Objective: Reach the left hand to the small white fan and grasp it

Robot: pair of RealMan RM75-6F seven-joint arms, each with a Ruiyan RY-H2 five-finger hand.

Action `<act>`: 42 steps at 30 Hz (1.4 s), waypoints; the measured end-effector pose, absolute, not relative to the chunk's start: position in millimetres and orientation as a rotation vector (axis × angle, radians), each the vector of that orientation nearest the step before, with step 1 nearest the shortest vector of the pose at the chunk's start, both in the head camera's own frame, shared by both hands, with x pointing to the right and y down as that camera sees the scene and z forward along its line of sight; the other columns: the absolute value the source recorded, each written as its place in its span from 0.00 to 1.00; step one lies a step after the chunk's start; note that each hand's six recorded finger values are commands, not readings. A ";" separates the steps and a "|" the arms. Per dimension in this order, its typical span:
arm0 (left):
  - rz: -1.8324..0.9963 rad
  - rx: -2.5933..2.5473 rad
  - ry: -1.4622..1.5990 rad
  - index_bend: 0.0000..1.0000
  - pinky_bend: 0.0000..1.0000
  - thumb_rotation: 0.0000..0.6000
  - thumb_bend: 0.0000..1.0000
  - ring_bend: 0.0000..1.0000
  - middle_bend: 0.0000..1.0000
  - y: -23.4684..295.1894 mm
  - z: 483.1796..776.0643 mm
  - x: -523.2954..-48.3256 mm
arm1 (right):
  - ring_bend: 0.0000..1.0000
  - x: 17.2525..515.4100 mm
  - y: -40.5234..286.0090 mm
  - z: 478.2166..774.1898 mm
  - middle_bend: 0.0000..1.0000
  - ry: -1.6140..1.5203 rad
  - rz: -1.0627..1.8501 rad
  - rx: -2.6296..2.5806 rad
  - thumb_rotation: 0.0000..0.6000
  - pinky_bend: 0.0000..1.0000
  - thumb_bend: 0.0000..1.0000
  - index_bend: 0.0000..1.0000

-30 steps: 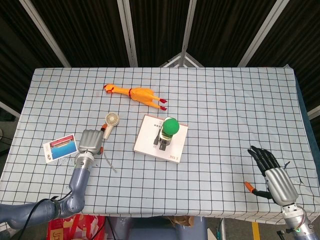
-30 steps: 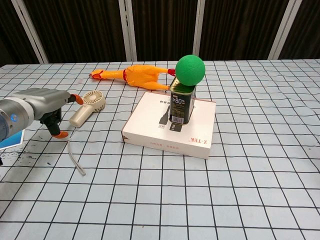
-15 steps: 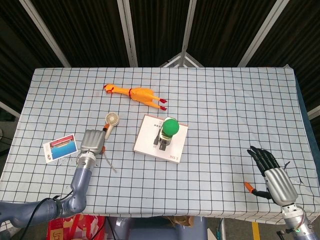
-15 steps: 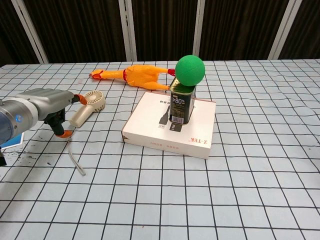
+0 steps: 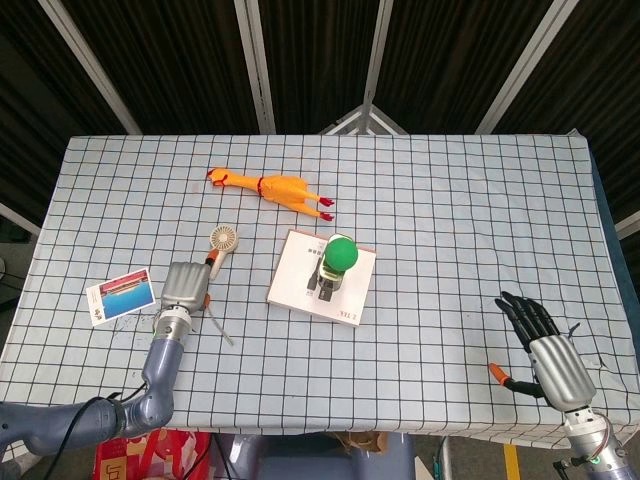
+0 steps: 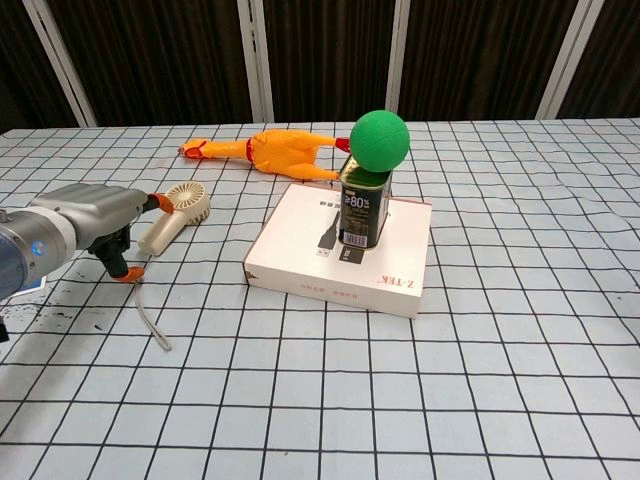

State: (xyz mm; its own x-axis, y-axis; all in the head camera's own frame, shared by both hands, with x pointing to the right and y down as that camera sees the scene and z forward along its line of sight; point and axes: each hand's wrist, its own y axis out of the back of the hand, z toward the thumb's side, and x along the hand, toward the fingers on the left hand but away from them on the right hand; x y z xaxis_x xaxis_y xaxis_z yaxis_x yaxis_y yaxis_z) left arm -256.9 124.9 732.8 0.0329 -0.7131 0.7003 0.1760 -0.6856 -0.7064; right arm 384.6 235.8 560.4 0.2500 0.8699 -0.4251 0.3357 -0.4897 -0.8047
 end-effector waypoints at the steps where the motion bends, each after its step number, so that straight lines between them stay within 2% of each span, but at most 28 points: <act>1: -1.732 -1.656 0.546 0.14 0.85 1.00 0.45 0.80 1.00 125.7 734.0 -257.8 | 0.00 384.5 235.7 560.3 0.00 -1.095 1.209 -1.955 1.00 0.06 0.29 0.00; 10: -1.750 -1.660 0.508 0.15 0.85 1.00 0.45 0.80 1.00 132.8 743.0 -257.8 | 0.00 384.4 235.8 560.4 0.00 -1.096 1.208 -1.956 1.00 0.06 0.29 0.00; 20: -1.744 -1.651 0.511 0.13 0.85 1.00 0.45 0.80 1.00 132.8 740.0 -258.7 | 0.00 384.4 236.5 560.2 0.00 -1.101 1.208 -1.957 1.00 0.06 0.29 0.00; 26: -1.672 -1.658 0.621 0.09 0.85 1.00 0.45 0.78 1.00 123.0 722.5 -255.8 | 0.00 383.8 237.3 560.4 0.00 -1.097 1.209 -1.959 1.00 0.06 0.29 0.00; 31: -1.575 -1.642 0.731 0.03 0.82 1.00 0.44 0.71 0.94 112.7 694.7 -259.2 | 0.00 384.2 237.6 560.3 0.00 -1.097 1.209 -1.956 1.00 0.06 0.29 0.00; 34: -1.526 -1.628 0.791 0.01 0.74 1.00 0.43 0.61 0.83 109.4 676.5 -267.5 | 0.00 384.5 237.5 560.2 0.00 -1.096 1.211 -1.953 1.00 0.06 0.29 0.00; 37: -1.482 -1.617 0.847 0.00 0.58 1.00 0.41 0.44 0.63 110.6 659.4 -278.3 | 0.00 384.8 237.4 560.4 0.00 -1.093 1.213 -1.949 1.00 0.06 0.29 0.00; 40: -1.433 -1.611 0.900 0.00 0.31 1.00 0.35 0.21 0.37 116.6 642.3 -292.2 | 0.00 385.2 237.2 560.6 0.00 -1.090 1.215 -1.943 1.00 0.06 0.29 0.00; 42: -1.405 -1.614 0.931 0.00 0.10 1.00 0.26 0.05 0.16 123.1 632.4 -302.5 | 0.00 385.3 237.1 560.7 0.00 -1.089 1.217 -1.939 1.00 0.06 0.29 0.00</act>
State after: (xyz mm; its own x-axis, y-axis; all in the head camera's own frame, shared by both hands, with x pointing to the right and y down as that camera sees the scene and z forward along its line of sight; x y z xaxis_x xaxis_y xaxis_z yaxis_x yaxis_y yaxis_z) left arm -302.5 123.1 632.4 0.1181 -0.9019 0.4154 -0.0317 -0.4215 -0.9063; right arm 385.3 237.1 560.7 0.2443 0.8720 -0.4241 0.3250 -0.4857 -0.8114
